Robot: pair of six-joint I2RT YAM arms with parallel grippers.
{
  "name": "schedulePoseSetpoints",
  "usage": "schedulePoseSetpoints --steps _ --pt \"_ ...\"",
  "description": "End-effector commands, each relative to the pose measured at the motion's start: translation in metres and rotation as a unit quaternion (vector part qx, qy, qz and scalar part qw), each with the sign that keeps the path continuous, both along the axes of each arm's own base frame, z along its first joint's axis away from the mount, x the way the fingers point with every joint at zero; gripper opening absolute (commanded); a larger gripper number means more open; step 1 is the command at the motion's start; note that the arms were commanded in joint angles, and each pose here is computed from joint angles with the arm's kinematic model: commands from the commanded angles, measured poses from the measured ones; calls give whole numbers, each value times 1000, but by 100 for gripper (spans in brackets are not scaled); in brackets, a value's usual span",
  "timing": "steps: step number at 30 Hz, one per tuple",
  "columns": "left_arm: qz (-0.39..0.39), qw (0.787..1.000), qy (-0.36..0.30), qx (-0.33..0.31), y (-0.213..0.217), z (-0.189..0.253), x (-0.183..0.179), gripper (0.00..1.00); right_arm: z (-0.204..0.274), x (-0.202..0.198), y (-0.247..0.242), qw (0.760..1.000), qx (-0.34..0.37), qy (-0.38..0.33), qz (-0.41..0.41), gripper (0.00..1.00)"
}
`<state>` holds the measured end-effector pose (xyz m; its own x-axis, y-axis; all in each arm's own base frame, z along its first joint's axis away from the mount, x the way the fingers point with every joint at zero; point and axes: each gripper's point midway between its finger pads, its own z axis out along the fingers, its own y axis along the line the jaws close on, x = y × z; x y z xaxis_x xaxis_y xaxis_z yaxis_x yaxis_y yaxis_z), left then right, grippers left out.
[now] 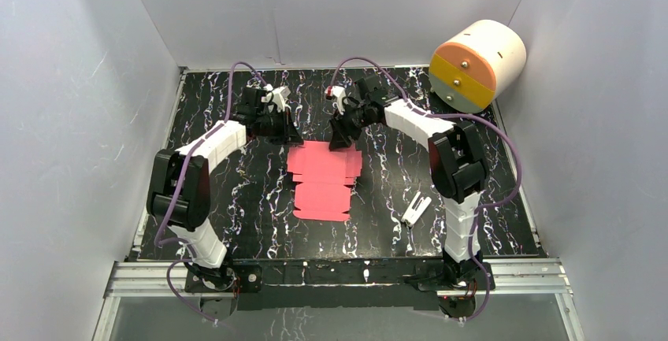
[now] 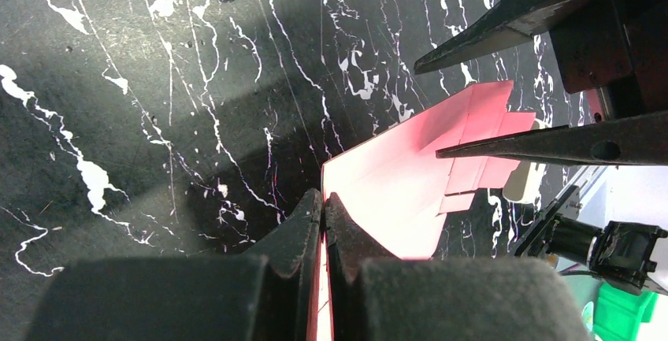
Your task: Fold the paper box
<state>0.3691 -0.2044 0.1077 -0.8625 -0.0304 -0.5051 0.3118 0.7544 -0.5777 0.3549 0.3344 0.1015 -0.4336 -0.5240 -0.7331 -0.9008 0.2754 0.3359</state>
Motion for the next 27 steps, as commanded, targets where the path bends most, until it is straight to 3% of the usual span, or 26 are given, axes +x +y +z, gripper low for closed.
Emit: schedulePoseSetpoints --steps 1,15,22,24,27 --pt "-34 998 -44 -12 -8 23 -7 0 17 -6 9 998 32 -6 47 57" --pt "-40 997 -65 -25 -11 35 -9 0 18 -22 14 993 58 29 95 32" --pt "-36 997 -63 -25 -11 33 -9 1 17 -21 11 994 48 24 93 10" --pt "-33 997 -56 -27 -12 32 -10 4 15 -22 9 995 42 23 93 6" --pt "-9 998 -49 -25 -9 34 -7 16 10 -22 6 996 28 13 88 2"
